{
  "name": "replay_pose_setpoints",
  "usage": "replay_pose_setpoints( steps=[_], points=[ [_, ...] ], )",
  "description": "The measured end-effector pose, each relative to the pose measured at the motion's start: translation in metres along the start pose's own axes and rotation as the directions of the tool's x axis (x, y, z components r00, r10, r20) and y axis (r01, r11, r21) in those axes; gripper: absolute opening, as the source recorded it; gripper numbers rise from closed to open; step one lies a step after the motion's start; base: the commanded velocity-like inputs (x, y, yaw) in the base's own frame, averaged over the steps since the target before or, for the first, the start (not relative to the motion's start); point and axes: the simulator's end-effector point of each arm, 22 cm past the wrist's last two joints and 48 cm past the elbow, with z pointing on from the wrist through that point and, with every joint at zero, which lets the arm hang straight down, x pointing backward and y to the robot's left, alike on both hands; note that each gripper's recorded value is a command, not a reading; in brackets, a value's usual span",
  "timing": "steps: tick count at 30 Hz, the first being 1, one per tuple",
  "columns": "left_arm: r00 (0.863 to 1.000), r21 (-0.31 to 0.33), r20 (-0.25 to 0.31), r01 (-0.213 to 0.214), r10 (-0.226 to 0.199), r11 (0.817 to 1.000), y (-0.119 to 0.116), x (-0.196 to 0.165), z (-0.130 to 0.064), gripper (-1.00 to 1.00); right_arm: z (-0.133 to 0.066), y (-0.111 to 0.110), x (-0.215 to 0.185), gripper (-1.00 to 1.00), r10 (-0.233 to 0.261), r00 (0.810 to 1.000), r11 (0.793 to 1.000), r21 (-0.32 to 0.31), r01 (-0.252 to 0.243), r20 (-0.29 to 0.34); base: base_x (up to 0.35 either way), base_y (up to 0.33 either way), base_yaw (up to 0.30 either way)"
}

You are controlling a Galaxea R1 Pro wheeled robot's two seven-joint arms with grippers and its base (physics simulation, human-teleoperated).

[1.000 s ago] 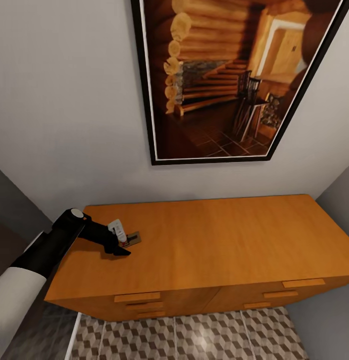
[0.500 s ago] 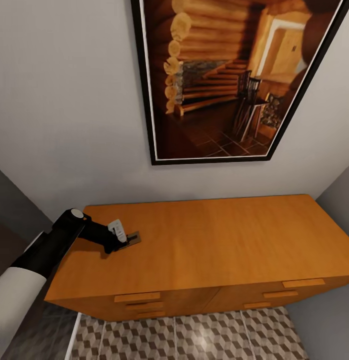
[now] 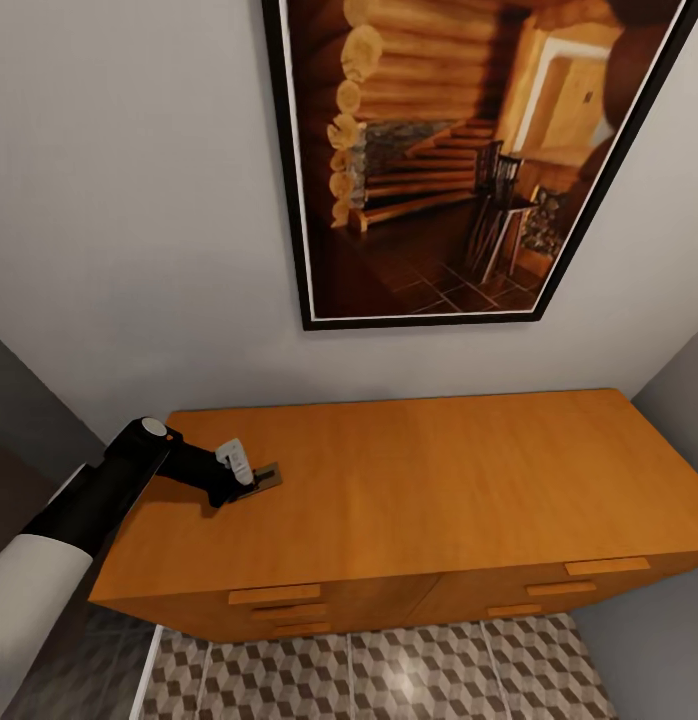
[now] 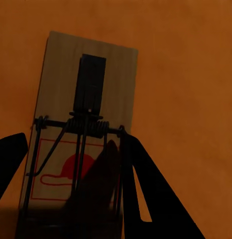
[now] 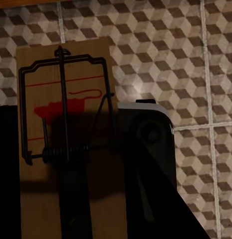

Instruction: Take the four mousetraps from the cabinet in the bathroom and place them on the bathroom floor. Make sure all four end up on the same floor surface, and ensure that at least two of them are either under or directly next to the same bathroom sink.

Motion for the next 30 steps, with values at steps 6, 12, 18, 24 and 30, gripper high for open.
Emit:
replay_pose_setpoints(
  steps=[6,12,18,24,30],
  points=[
    [1.000,0.001,0.002,0.002,-0.002,1.000,0.000,0.000,0.000,-1.00,0.000,0.000,0.000,-1.00,0.000,1.000,1.000,0.000,0.000,0.001,0.000,0.000,0.000],
    [1.000,0.002,0.003,0.006,-0.006,1.000,0.000,0.000,-0.001,-1.00,0.000,0.000,0.000,-1.00,0.000,1.000,1.000,0.000,0.000,0.000,0.000,0.000,0.000],
    [0.999,-0.020,0.028,-0.039,0.040,0.999,0.000,-0.017,-0.011,-1.00,0.000,0.000,0.000,-1.00,0.000,1.000,1.000,0.000,0.000,-0.001,0.000,0.000,0.000],
    [0.994,-0.044,0.059,-0.090,0.093,0.995,-0.003,-0.037,-0.022,-1.00,0.000,0.000,0.000,-1.00,0.000,1.000,1.000,0.000,0.000,-0.001,0.000,0.000,0.000],
    [0.987,-0.047,0.085,-0.131,0.135,0.990,-0.012,-0.053,-0.032,-1.00,0.000,0.000,0.000,-1.00,0.000,1.000,1.000,0.000,0.000,0.000,0.000,0.000,0.000]
  ],
)
